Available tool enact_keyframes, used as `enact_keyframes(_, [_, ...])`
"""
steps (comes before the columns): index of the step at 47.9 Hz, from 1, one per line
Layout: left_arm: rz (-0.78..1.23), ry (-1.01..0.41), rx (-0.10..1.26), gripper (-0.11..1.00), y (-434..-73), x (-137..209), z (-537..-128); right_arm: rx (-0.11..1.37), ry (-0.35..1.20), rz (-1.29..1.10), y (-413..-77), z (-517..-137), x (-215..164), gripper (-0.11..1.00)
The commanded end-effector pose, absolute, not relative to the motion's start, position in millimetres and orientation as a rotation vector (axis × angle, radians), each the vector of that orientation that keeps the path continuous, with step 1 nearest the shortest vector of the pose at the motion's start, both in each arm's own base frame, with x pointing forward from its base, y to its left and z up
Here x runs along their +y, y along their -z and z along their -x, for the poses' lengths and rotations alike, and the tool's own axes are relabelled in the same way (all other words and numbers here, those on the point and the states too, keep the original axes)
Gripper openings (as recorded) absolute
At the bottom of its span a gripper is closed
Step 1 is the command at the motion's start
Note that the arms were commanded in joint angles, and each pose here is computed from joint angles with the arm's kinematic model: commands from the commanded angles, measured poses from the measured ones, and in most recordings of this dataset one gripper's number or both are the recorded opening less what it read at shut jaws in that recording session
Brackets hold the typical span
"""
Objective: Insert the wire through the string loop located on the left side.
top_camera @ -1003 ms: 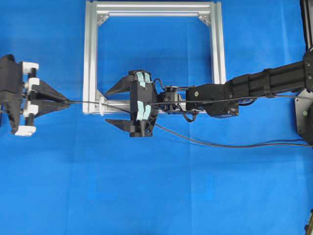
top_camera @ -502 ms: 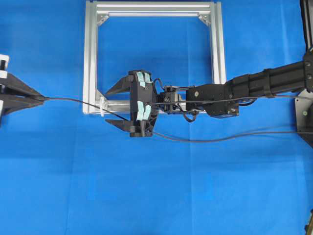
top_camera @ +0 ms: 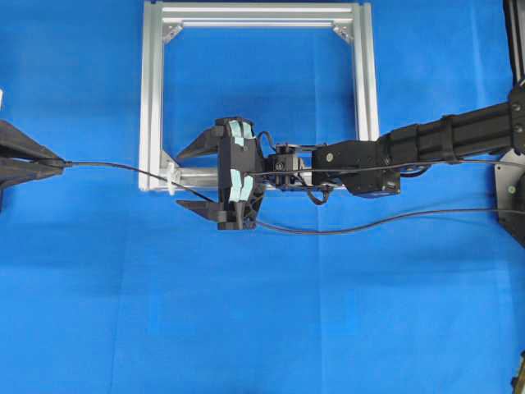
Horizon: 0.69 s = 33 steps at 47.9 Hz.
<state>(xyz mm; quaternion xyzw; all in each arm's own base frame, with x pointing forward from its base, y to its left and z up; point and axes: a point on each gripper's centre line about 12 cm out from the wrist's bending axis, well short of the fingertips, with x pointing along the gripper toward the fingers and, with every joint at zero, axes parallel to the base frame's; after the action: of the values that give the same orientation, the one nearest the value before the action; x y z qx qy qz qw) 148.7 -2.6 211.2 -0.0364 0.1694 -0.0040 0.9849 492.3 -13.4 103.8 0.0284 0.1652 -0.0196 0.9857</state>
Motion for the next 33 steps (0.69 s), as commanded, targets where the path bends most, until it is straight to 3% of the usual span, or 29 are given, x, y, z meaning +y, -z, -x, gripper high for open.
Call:
enact_keyframes(1, [0.066,0.008,0.322,0.08,-221.3,-2.3,-151.2,0.28,0.042,-0.061,-124.2,-496.5,-14.5,0.95])
enact_keyframes(23, [0.073,0.008,0.333,0.1,-221.5,-2.5,-149.2,0.278,0.043,-0.061,-124.7,-496.9,-15.2,0.95])
enact_keyframes(26, [0.076,0.008,0.331,0.24,-222.1,-2.5,-149.3,0.28,0.042,-0.06,-124.2,-496.5,-15.1,0.95])
enact_keyframes(33, [0.075,0.008,0.336,0.7,-221.2,-2.5,-148.9,0.277,0.043,-0.061,-125.2,-497.3,-15.2,0.95])
